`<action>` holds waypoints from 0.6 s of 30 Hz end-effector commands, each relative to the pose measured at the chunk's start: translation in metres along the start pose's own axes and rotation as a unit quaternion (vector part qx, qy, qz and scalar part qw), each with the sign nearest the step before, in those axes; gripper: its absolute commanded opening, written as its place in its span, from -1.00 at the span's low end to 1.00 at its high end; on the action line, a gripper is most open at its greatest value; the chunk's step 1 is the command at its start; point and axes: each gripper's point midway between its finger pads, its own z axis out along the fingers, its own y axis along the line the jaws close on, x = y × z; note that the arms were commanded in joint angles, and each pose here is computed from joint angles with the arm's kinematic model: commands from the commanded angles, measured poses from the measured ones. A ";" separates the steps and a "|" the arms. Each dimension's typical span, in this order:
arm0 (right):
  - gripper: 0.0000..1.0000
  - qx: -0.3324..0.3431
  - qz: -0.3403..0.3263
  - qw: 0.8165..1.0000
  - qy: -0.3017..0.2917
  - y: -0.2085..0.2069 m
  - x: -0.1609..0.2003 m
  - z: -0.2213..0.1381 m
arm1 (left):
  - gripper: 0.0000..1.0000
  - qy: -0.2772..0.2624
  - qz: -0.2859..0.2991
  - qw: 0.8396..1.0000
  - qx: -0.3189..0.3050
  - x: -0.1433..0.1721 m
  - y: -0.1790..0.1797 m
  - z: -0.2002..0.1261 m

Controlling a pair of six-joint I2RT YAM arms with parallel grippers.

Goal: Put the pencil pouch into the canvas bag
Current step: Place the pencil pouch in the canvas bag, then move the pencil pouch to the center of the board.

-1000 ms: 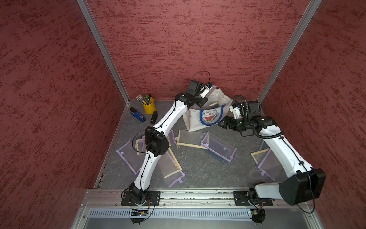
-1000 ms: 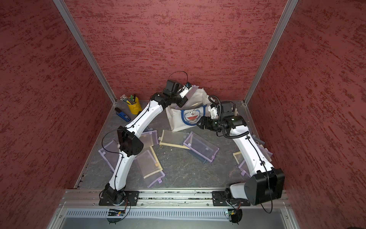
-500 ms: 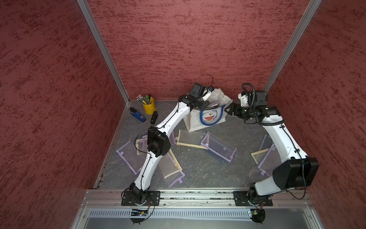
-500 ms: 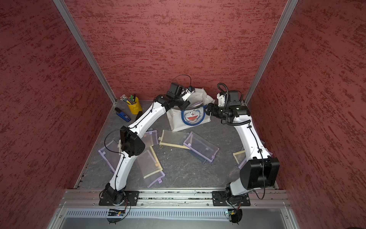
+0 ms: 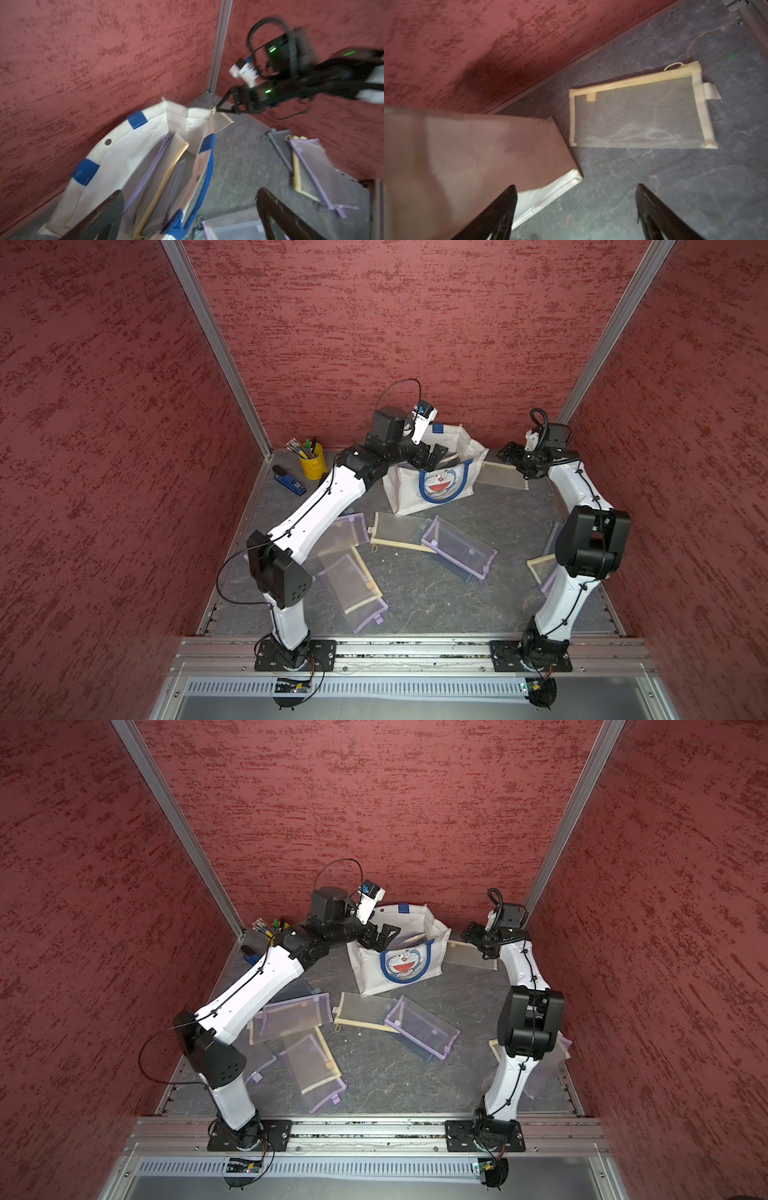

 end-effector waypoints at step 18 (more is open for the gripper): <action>0.75 0.001 0.098 0.995 -0.014 -0.050 -0.013 0.145 | 0.99 0.020 -0.142 0.989 0.035 0.026 -0.015 -0.025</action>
